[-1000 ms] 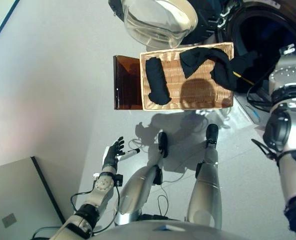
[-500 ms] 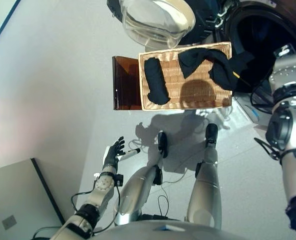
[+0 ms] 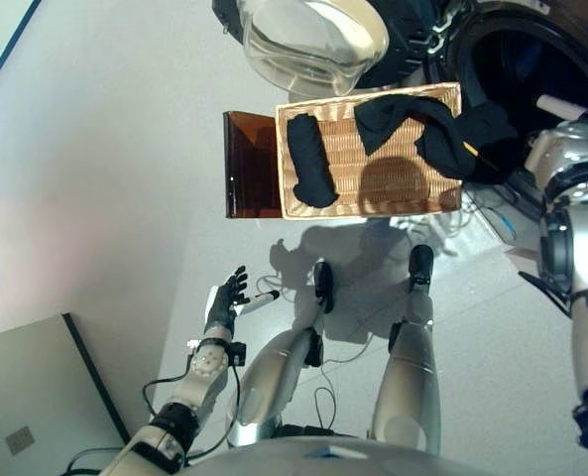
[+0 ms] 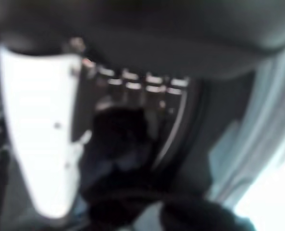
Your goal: Pick up the clothes and place them into the washing machine
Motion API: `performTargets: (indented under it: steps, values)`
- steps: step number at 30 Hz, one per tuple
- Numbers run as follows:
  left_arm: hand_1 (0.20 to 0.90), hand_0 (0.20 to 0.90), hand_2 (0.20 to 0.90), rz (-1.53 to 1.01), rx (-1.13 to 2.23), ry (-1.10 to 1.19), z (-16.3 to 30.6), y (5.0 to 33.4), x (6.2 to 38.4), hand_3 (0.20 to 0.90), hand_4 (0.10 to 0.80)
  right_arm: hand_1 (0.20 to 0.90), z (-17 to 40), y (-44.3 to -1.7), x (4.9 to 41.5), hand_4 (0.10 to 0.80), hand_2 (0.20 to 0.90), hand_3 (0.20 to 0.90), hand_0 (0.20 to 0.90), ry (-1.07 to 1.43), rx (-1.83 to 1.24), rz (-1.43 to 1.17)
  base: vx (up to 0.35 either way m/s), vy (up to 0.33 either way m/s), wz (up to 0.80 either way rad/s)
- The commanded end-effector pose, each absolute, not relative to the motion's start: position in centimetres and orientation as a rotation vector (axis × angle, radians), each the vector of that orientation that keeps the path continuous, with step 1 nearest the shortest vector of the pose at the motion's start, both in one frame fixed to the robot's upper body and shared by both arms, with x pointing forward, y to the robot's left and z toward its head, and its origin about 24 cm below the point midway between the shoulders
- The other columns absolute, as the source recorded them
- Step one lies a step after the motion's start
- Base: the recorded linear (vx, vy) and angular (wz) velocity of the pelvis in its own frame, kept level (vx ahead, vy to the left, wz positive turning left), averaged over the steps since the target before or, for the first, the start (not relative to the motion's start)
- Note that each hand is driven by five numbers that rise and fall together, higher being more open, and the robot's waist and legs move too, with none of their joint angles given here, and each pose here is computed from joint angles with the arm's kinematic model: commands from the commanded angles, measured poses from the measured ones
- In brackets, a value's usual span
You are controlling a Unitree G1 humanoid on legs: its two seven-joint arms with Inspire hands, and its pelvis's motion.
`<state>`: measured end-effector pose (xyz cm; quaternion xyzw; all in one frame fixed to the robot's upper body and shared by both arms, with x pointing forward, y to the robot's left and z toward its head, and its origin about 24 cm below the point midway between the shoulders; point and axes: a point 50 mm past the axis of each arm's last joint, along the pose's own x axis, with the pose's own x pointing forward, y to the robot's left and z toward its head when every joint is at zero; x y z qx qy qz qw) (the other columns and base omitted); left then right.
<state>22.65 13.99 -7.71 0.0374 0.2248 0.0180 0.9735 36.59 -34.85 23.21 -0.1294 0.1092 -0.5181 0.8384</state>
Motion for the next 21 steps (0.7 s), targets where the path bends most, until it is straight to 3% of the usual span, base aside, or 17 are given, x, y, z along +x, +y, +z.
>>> performTargets:
  steps: [1, 10, 21]
  values:
    - [0.900, 0.900, 0.900, 0.087, 0.161, 0.413, -7.4, 16.1, 22.7, 0.900, 0.800, 0.900, 36.6, -35.4, 34.1, 0.800, 0.900, 0.900, 0.900, -0.246, -0.944, -1.307, 0.000, 0.000, 0.00]
    - [0.900, 0.900, 0.900, 0.117, 0.159, 0.398, -7.3, 15.8, 23.2, 0.900, 0.800, 0.900, 34.2, -35.2, 34.8, 0.800, 0.900, 0.900, 0.900, -0.202, -1.194, -1.309, 0.000, 0.000, 0.00]
    - [0.900, 0.900, 0.900, 0.162, 0.147, 0.364, -6.9, 15.8, 23.7, 0.900, 0.800, 0.900, 28.3, -32.8, 36.8, 0.800, 0.900, 0.900, 0.900, -0.263, -1.488, -1.116, -0.004, 0.003, -0.02]
